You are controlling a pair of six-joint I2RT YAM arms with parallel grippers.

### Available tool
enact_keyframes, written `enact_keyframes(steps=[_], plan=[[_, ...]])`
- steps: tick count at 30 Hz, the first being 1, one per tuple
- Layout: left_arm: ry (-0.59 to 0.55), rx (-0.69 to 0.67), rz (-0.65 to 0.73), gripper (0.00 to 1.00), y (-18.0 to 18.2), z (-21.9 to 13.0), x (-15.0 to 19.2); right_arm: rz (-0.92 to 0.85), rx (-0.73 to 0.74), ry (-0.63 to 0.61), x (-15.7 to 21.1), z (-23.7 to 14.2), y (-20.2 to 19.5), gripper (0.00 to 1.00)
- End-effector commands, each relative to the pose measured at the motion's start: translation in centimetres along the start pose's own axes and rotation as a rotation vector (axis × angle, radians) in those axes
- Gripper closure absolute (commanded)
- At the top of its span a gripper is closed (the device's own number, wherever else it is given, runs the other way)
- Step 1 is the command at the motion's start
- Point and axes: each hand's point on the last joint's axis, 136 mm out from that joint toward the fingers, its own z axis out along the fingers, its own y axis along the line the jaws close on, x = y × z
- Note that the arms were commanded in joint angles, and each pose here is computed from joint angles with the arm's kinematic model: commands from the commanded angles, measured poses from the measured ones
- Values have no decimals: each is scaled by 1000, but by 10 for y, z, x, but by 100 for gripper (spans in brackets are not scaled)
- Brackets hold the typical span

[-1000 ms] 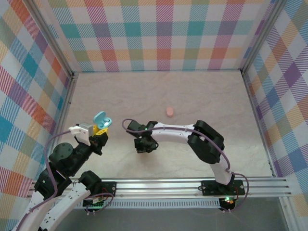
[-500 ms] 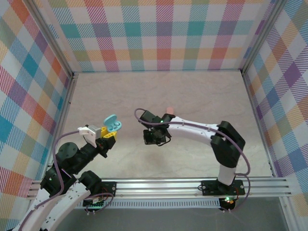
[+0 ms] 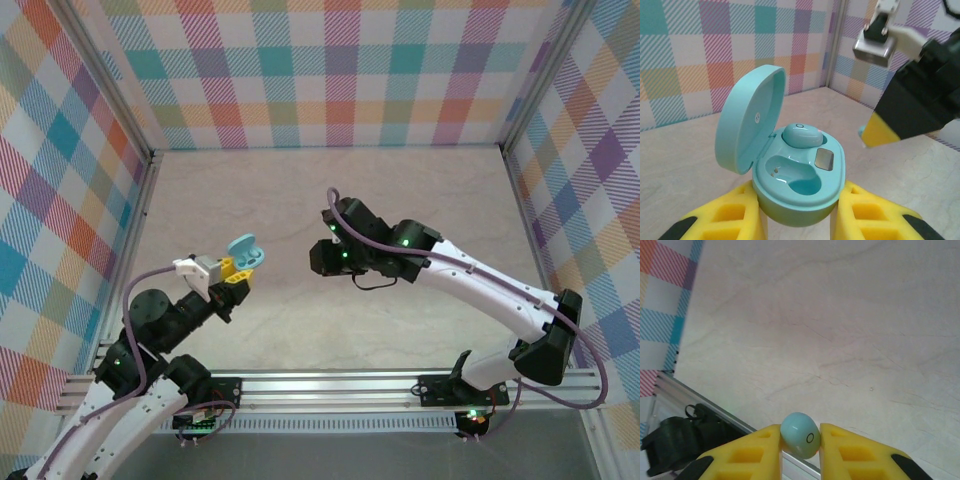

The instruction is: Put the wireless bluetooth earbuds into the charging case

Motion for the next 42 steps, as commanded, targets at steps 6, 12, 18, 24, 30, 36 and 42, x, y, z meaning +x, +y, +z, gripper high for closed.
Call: enact_keyframes(steps=[6, 12, 18, 24, 30, 36, 42], plan=[[-34, 89, 6, 82, -14, 30, -11, -28, -52, 13, -5, -22, 15, 76], [-25, 125, -4, 82, -19, 50, -7, -29, -81, 13, -9, -29, 24, 76], [-12, 148, 10, 82, -23, 62, 0, -36, -102, 20, -12, -33, 32, 76], [2, 163, 33, 82, -29, 71, 4, -63, -105, 34, -18, -31, 41, 76], [22, 176, 55, 82, -35, 79, 6, -73, -120, 43, -21, -27, 49, 76], [26, 171, 62, 82, -35, 83, 7, -80, -128, 62, -19, -23, 55, 76], [17, 170, 58, 82, -36, 84, 5, -79, -109, 77, -16, -13, 52, 76]])
